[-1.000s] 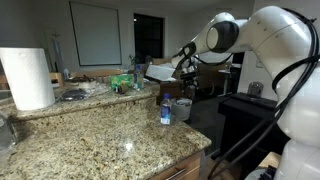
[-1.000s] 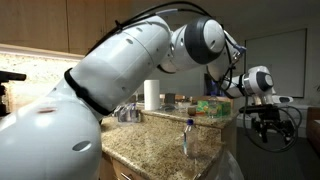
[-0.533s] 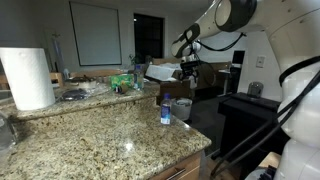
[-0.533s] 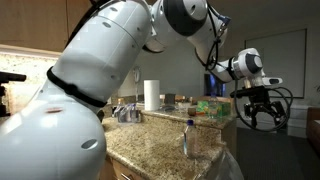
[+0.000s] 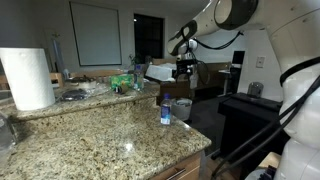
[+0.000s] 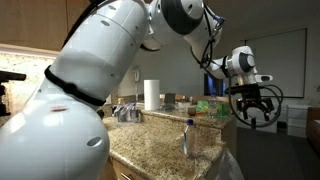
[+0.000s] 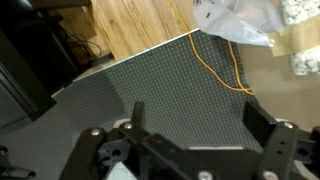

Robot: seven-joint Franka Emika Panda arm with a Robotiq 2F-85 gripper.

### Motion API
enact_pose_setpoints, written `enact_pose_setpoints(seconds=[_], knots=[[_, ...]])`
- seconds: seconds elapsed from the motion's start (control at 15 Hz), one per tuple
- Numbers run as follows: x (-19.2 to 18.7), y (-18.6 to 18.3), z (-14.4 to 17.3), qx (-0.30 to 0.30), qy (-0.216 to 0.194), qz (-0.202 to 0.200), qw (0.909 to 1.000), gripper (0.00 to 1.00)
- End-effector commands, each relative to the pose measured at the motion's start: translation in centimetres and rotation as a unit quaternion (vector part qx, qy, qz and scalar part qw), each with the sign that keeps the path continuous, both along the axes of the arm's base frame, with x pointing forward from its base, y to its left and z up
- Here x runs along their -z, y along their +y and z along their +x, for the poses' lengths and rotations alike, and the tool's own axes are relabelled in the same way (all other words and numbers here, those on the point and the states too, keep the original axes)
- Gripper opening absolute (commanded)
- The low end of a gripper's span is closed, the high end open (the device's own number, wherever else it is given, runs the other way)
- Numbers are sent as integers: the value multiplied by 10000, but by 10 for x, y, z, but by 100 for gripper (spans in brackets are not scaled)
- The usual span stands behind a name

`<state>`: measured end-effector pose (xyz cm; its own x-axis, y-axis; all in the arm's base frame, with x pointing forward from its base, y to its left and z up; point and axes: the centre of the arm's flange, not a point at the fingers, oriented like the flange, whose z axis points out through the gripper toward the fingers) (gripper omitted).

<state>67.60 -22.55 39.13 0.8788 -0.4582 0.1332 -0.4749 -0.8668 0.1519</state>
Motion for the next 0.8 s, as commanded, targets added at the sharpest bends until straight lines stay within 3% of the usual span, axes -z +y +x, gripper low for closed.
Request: enact_pose_setpoints(seconds=[0.0, 0.27, 0.53, 0.73], knots=[[-58, 27, -17, -746, -499, 417, 9951, 100], [-79, 52, -42, -1579, -563, 971, 9811, 100], [-60, 82, -71, -2160, -416, 1645, 9615, 100], [-37, 112, -88, -2406, -248, 1763, 9542, 100]])
